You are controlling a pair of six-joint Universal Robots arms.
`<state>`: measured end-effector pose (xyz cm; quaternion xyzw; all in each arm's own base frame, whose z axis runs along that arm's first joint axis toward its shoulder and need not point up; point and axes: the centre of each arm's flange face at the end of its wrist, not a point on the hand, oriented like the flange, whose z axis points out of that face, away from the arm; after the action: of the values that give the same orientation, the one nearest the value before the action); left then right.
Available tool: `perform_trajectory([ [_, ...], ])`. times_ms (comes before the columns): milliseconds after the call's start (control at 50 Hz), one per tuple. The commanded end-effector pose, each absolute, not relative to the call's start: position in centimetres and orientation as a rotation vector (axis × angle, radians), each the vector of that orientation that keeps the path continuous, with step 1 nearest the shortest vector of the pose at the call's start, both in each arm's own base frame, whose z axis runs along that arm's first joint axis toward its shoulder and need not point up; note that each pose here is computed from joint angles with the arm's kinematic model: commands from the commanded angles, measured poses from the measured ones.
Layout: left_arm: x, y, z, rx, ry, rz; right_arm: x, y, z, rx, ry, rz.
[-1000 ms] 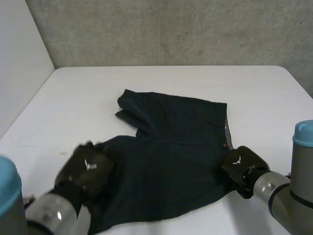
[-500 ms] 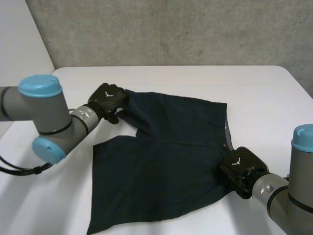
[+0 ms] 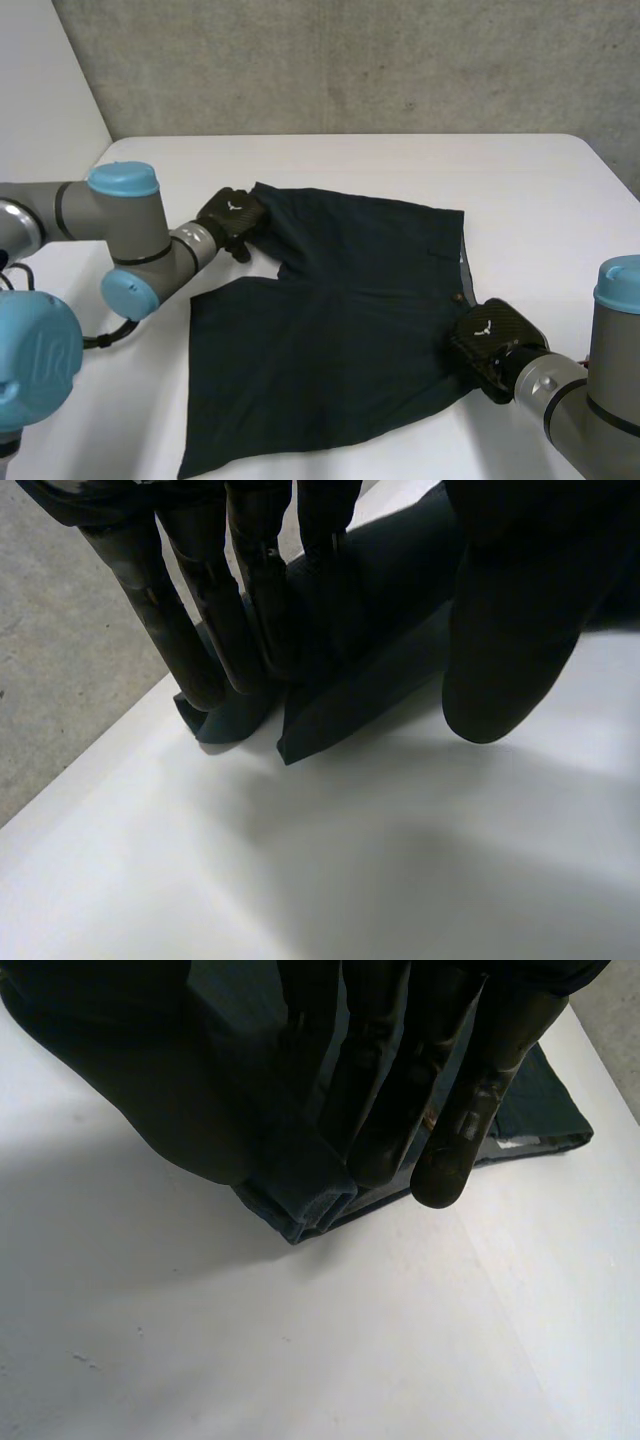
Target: Fold the shorts.
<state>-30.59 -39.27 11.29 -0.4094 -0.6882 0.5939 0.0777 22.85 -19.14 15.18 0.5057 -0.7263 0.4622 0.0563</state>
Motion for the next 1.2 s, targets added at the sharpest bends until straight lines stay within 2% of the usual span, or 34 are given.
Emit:
perform_trajectory([
  [20,-31.0,-40.2,10.4,-1.223,-2.048,1.802,22.8,-19.1,15.1,1.534,-2.203,1.402],
  [260,-31.5,-40.7,10.1,-1.228,-2.04,1.826,22.8,-19.1,15.1,1.531,-2.202,1.403],
  [380,-30.8,-40.7,10.1,-1.263,-2.161,1.883,22.8,-19.1,15.1,1.531,-2.202,1.403],
  [460,-30.2,-39.0,9.6,-1.399,-2.334,1.862,22.9,-19.1,15.1,1.535,-2.201,1.403],
  [600,-28.2,-36.9,11.4,-1.493,-2.546,1.875,22.9,-19.0,15.1,1.538,-2.202,1.402],
  [720,-28.8,-35.4,11.2,-1.523,-2.535,1.833,22.9,-18.9,15.0,1.544,-2.203,1.4],
  [860,-29.3,-35.4,11.7,-1.43,-2.519,1.87,22.9,-18.9,15.0,1.544,-2.206,1.396],
  [1080,-28.6,-35.1,19.7,-1.052,-2.416,2.071,22.9,-18.9,15.0,1.53,-2.219,1.404],
  [1120,-28.0,-34.3,21.7,-0.978,-2.398,2.095,23.0,-19.0,15.2,1.506,-2.24,1.424],
  [1200,-26.8,-32.1,23.5,-0.894,-2.397,2.066,23.3,-19.6,15.9,1.443,-2.283,1.476],
])
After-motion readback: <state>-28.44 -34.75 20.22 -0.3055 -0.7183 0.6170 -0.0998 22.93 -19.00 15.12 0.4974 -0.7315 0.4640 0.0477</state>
